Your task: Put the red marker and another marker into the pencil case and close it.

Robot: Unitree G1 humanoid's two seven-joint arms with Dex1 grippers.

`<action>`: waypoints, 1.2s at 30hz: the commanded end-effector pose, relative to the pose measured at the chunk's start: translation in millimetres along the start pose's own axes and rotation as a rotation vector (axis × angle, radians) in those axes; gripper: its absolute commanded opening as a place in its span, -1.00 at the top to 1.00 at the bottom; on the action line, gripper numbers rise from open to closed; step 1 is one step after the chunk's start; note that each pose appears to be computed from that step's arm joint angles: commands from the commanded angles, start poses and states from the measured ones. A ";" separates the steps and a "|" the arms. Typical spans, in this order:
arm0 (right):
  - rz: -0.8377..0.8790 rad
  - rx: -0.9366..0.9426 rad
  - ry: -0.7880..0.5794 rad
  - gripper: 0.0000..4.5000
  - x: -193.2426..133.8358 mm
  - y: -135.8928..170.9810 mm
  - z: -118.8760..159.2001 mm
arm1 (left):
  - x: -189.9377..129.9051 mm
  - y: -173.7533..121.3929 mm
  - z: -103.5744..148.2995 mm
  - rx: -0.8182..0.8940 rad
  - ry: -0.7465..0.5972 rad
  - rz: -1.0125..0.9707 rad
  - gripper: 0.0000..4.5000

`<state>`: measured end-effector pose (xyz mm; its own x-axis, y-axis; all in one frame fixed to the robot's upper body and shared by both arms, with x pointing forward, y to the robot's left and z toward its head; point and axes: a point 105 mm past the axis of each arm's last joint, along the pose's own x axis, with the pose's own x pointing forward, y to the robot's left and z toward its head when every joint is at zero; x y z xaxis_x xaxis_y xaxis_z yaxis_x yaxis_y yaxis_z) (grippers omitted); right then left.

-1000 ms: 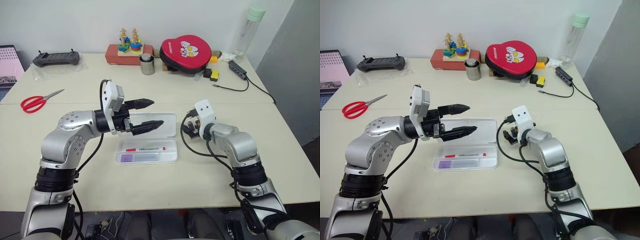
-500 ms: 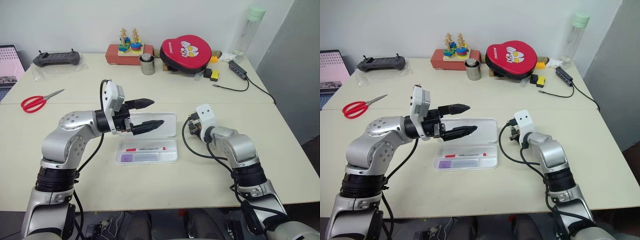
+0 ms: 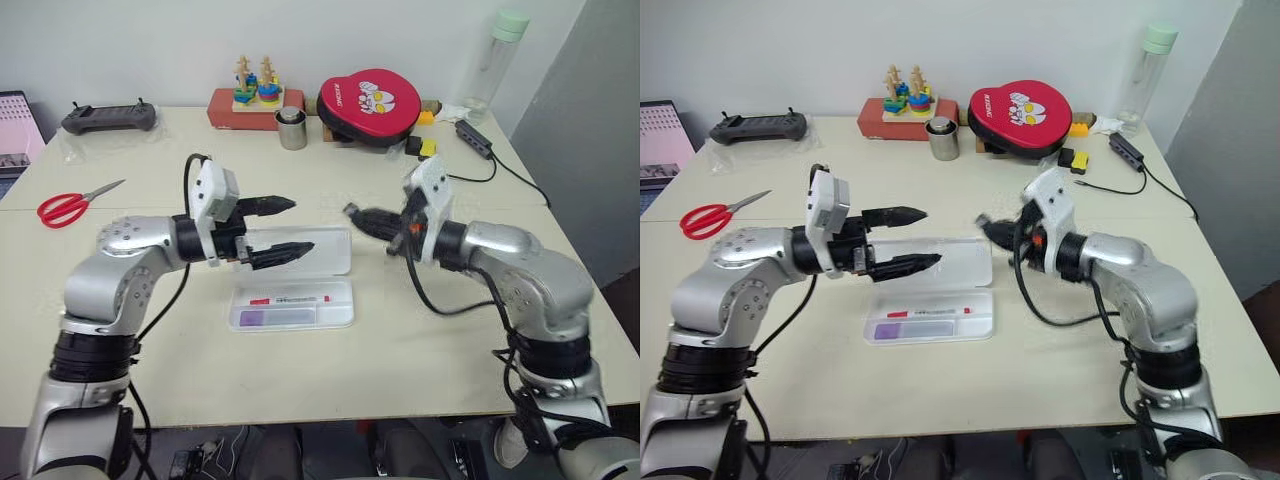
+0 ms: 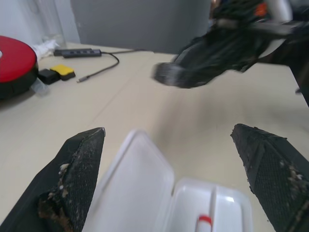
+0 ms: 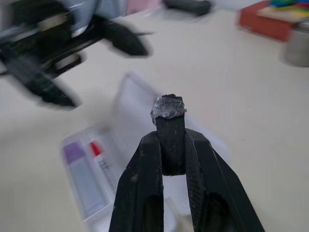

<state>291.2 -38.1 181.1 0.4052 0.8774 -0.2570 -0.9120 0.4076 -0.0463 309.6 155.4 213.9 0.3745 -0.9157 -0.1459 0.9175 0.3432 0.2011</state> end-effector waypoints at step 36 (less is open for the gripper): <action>-0.018 0.034 -0.210 -0.50 28.7 -34.7 76.8 | -44.2 7.2 11.6 -0.030 -0.051 0.177 -1.00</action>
<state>318.1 0.4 238.5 0.3428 0.9365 -0.0744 -0.9393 0.3405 -0.0422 301.5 191.1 217.1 0.4974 -0.8604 -0.1107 0.8636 0.4790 0.1574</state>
